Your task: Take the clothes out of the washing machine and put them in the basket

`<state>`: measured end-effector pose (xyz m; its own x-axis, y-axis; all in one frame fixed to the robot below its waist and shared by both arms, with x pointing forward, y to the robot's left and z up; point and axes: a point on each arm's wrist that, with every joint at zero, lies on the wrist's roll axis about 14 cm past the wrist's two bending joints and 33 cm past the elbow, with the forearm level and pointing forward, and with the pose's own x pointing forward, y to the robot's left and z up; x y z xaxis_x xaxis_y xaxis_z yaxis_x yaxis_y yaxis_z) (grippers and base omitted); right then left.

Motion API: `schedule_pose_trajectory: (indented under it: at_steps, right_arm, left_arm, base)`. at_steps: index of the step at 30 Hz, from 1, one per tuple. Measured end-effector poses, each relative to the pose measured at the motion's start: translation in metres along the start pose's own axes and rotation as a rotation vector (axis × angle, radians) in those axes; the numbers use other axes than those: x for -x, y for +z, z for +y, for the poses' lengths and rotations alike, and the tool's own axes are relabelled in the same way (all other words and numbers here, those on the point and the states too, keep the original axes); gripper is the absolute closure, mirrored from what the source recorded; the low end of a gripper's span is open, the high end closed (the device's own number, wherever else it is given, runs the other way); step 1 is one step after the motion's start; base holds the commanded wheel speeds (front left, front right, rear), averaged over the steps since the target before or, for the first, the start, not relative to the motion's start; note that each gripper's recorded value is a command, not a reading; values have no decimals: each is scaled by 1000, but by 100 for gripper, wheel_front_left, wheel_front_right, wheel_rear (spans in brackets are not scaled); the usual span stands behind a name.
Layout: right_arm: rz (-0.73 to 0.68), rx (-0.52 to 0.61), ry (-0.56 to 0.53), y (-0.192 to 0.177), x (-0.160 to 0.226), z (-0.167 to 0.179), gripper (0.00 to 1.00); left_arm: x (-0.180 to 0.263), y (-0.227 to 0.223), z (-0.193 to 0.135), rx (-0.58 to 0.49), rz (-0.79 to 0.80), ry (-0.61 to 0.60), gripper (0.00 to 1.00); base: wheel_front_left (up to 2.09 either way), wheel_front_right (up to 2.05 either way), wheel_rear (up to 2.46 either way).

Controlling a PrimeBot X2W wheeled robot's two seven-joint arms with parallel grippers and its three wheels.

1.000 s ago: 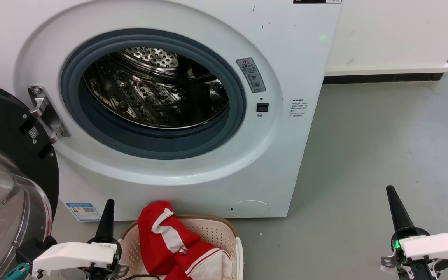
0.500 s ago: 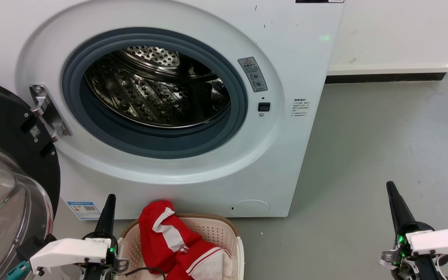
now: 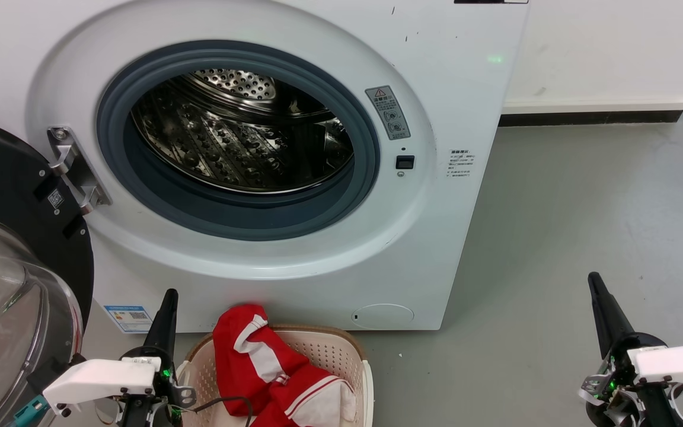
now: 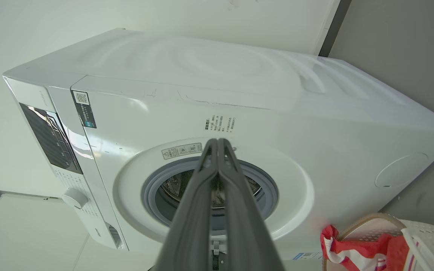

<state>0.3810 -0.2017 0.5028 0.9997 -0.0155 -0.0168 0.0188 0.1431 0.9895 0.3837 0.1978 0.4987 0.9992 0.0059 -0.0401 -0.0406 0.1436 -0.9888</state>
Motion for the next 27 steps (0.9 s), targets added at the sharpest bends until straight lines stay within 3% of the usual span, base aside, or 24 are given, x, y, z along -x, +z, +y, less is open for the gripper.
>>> schedule_pose_trajectory:
  at_steps: [20,27]
  right_arm:
    - [16,-141,8,-2,-6,2,100]
    - [15,-145,8,-1,-6,2,100]
  left_arm:
    - [-4,2,-6,145,5,-31,100]
    - [-4,2,-6,150,5,-33,100]
  base:
    - [0,0,0]
    - [0,0,0]
